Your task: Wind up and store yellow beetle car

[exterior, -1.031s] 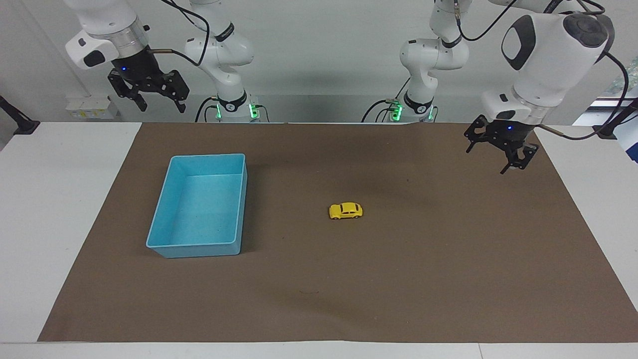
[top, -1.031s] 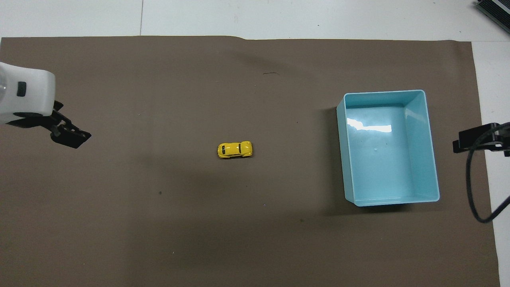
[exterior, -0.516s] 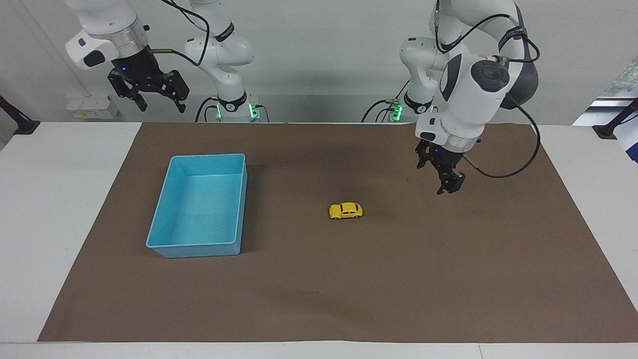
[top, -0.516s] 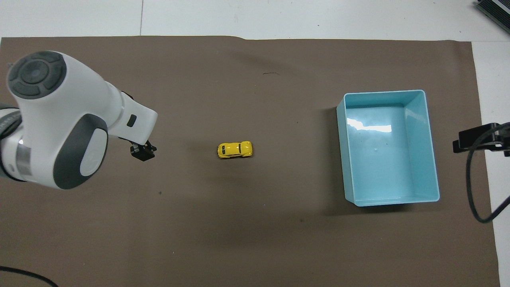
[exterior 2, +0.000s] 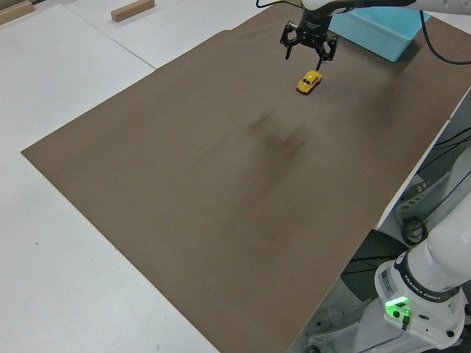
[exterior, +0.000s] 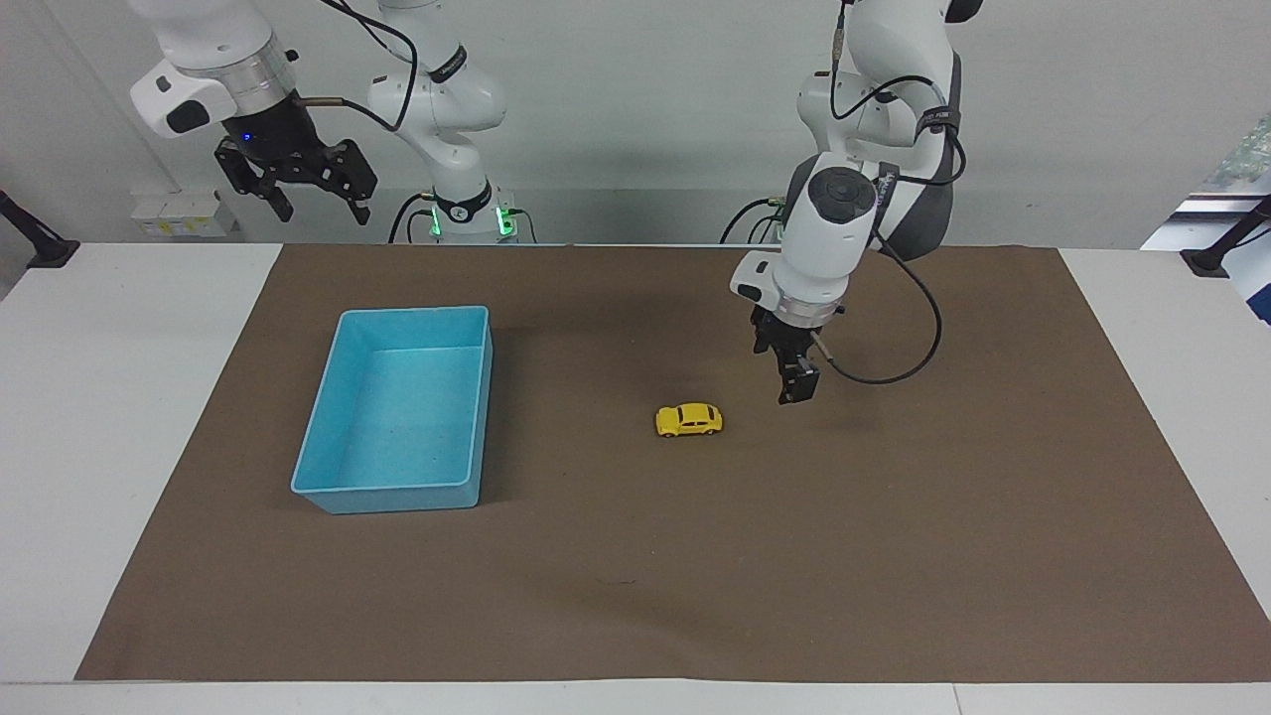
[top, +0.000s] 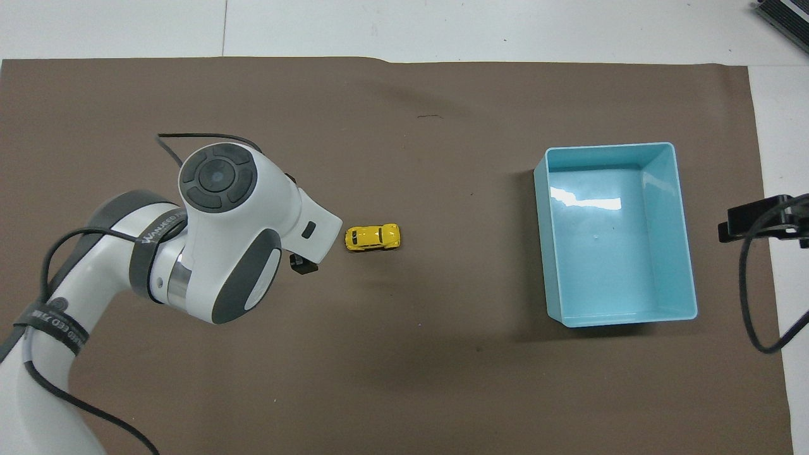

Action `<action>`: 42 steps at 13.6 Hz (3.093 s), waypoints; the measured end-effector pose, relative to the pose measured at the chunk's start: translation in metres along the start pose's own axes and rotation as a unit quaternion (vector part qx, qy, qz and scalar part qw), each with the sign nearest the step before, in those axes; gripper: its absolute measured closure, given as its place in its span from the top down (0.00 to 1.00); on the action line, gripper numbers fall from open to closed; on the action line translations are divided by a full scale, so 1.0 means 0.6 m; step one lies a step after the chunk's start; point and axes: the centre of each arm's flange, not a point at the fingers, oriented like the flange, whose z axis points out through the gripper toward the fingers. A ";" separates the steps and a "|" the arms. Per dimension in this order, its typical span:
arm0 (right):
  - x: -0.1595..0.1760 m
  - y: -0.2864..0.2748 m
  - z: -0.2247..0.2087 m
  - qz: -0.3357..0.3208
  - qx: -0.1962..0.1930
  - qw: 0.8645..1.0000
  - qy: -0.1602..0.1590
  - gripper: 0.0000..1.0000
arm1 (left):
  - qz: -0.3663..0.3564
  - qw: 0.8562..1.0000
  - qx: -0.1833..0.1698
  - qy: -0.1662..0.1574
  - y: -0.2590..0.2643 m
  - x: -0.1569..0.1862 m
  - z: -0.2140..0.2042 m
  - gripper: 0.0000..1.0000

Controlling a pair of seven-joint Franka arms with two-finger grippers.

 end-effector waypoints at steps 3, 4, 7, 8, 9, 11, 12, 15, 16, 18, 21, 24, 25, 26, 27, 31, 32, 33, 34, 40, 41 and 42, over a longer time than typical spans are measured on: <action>0.000 0.000 0.000 0.000 0.000 1.000 0.000 1.00 | -0.016 1.000 0.003 0.003 0.018 0.023 -0.001 1.00; 0.000 0.000 0.000 0.000 0.000 1.000 0.000 1.00 | -0.026 1.000 0.003 0.003 0.023 0.030 0.000 1.00; 0.000 0.000 0.000 0.000 0.000 1.000 0.000 1.00 | -0.023 1.000 0.007 0.009 0.050 0.067 0.023 1.00; 0.000 0.000 0.000 0.000 0.000 1.000 0.000 1.00 | -0.026 0.999 0.012 0.014 0.050 0.077 0.038 1.00; 0.000 0.000 0.000 0.000 0.000 1.000 0.000 1.00 | -0.025 0.999 0.015 0.017 0.049 0.084 0.053 1.00; 0.000 0.000 0.000 0.000 0.000 1.000 0.000 1.00 | -0.020 1.000 0.016 0.018 0.052 0.096 0.077 1.00; 0.000 0.000 0.000 0.000 0.000 1.000 0.000 1.00 | -0.019 0.999 0.019 0.022 0.051 0.100 0.083 1.00; 0.000 0.000 0.000 0.000 0.000 1.000 0.000 1.00 | -0.017 0.999 0.028 0.030 0.050 0.112 0.114 1.00; 0.000 0.000 0.000 0.000 0.000 1.000 0.000 1.00 | -0.020 0.999 0.027 0.031 0.054 0.120 0.135 1.00; 0.000 0.000 0.000 0.000 0.000 1.000 0.000 1.00 | -0.027 0.999 0.028 0.034 0.064 0.139 0.177 1.00; 0.000 0.000 0.000 0.000 0.000 1.000 0.000 1.00 | -0.030 0.999 0.026 0.031 0.070 0.145 0.194 0.96; 0.000 0.001 0.000 0.001 0.000 1.000 0.000 1.00 | -0.033 0.999 0.026 0.029 0.064 0.139 0.194 0.56; 0.000 0.002 0.000 0.001 0.000 1.000 0.000 1.00 | -0.034 0.999 0.027 0.029 0.063 0.138 0.193 0.46; 0.000 0.002 0.000 0.001 0.000 1.000 0.000 1.00 | -0.034 0.999 0.026 0.028 0.063 0.138 0.193 0.46; 0.000 0.001 0.000 0.001 0.000 1.000 0.000 1.00 | -0.034 0.999 0.026 0.028 0.063 0.138 0.193 0.46; 0.000 0.001 0.000 0.000 0.000 1.000 0.000 1.00 | -0.028 0.999 0.024 0.024 0.059 0.128 0.193 0.46; 0.000 0.001 0.000 0.001 0.000 1.000 0.000 1.00 | -0.024 0.999 0.022 0.020 0.055 0.119 0.193 0.46; 0.000 0.001 0.000 0.001 0.000 1.000 0.000 1.00 | -0.020 0.999 0.021 0.018 0.049 0.107 0.192 0.46; 0.000 0.001 0.000 0.001 0.000 1.000 0.000 1.00 | -0.017 1.000 0.020 0.017 0.043 0.094 0.192 0.46; 0.000 0.005 0.000 0.003 0.000 1.000 0.000 1.00 | 0.003 1.000 0.016 0.010 0.020 0.038 0.190 0.46; 0.000 0.005 0.000 0.003 0.000 1.000 0.000 1.00 | 0.008 1.000 0.015 0.009 0.016 0.023 0.189 0.46; 0.000 0.005 0.000 0.002 0.000 1.000 -0.001 1.00 | 0.011 1.000 0.014 0.007 0.011 0.008 0.189 0.46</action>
